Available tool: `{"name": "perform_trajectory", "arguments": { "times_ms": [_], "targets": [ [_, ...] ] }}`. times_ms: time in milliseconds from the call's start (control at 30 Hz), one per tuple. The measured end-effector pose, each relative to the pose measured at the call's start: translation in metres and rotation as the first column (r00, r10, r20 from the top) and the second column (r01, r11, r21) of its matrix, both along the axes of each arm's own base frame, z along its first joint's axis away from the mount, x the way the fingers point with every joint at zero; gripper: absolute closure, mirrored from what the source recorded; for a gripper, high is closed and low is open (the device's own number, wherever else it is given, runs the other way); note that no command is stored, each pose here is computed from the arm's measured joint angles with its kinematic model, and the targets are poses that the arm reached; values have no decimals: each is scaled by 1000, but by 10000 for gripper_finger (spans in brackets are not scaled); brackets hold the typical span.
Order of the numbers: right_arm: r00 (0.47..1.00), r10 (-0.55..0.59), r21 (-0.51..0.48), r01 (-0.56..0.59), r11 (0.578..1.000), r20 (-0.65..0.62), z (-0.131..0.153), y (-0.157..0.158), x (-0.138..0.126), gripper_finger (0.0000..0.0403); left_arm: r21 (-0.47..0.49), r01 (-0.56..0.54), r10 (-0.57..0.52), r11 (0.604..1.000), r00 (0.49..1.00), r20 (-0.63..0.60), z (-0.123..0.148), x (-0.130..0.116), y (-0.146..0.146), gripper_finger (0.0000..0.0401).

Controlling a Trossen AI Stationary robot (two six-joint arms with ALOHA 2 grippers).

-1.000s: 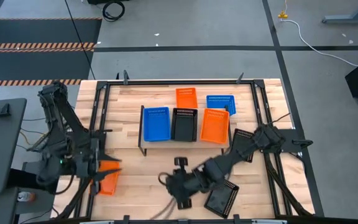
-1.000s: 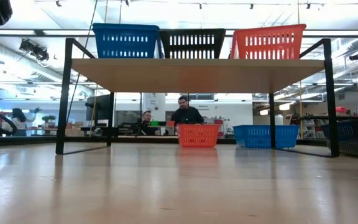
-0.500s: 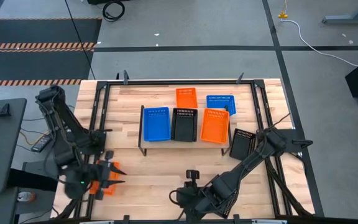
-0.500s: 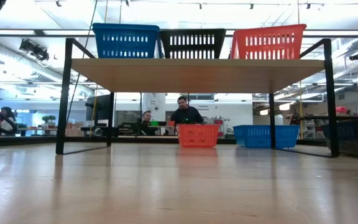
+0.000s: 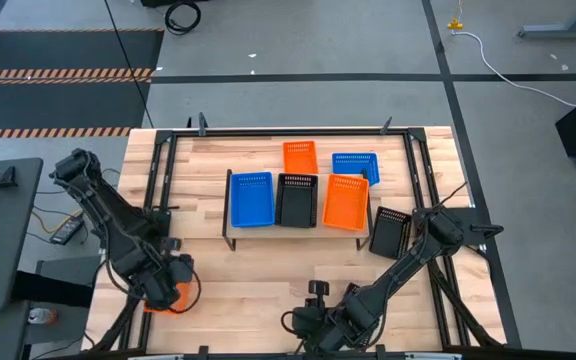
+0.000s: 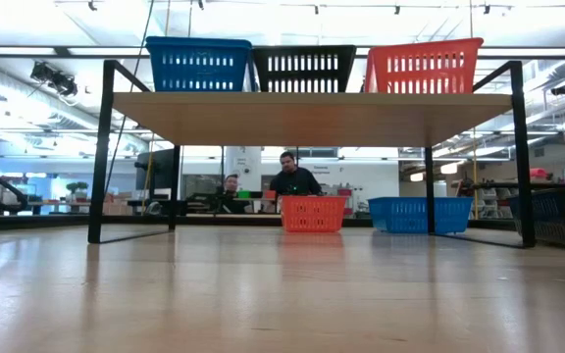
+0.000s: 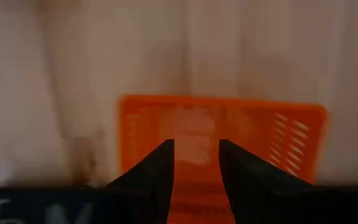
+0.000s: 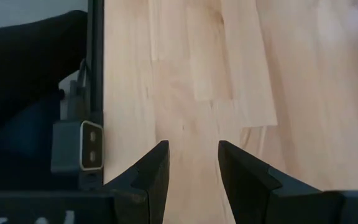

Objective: Stack baskets on shelf by color
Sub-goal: Stack the bottom orange basket on the orange basket on the shelf

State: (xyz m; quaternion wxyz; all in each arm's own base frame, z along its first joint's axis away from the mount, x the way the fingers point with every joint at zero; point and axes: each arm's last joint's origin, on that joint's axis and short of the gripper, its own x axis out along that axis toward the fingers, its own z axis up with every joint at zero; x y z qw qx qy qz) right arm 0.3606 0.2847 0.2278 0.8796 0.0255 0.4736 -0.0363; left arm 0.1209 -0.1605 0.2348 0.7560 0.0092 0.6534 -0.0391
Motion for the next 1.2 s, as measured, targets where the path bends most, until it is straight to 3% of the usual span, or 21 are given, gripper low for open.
{"name": "perform_trajectory", "arguments": {
  "times_ms": [133, 400, 733, 967, 1100, 1200],
  "targets": [
    [1000, 2, -3, -2, 1000, -13, -4, 4, -5, 259, -64, 72, -76, 995, 996, -56, -6, -6, -16, 268],
    [1000, 8, 0, -8, 1000, -8, -4, 6, -6, 259, -229, 47, -63, 972, 996, -63, -17, -19, -57, 268],
    [1000, 4, 12, -4, 1000, 9, -3, 7, -5, 259, -128, 3, -16, 992, 994, -105, -44, -20, -72, 228],
    [1000, 4, 15, -5, 1000, 11, -3, 9, -6, 259, -112, -14, 1, 994, 993, -117, -56, -17, -79, 193],
    [1000, 3, 16, -4, 1000, 13, -2, 9, -6, 259, -85, -25, 14, 996, 992, -127, -61, -14, -78, 194],
    [1000, 4, 17, -4, 1000, 13, -2, 9, -6, 259, -72, -22, 12, 997, 992, -127, -63, -14, -78, 218]
  ]
}}
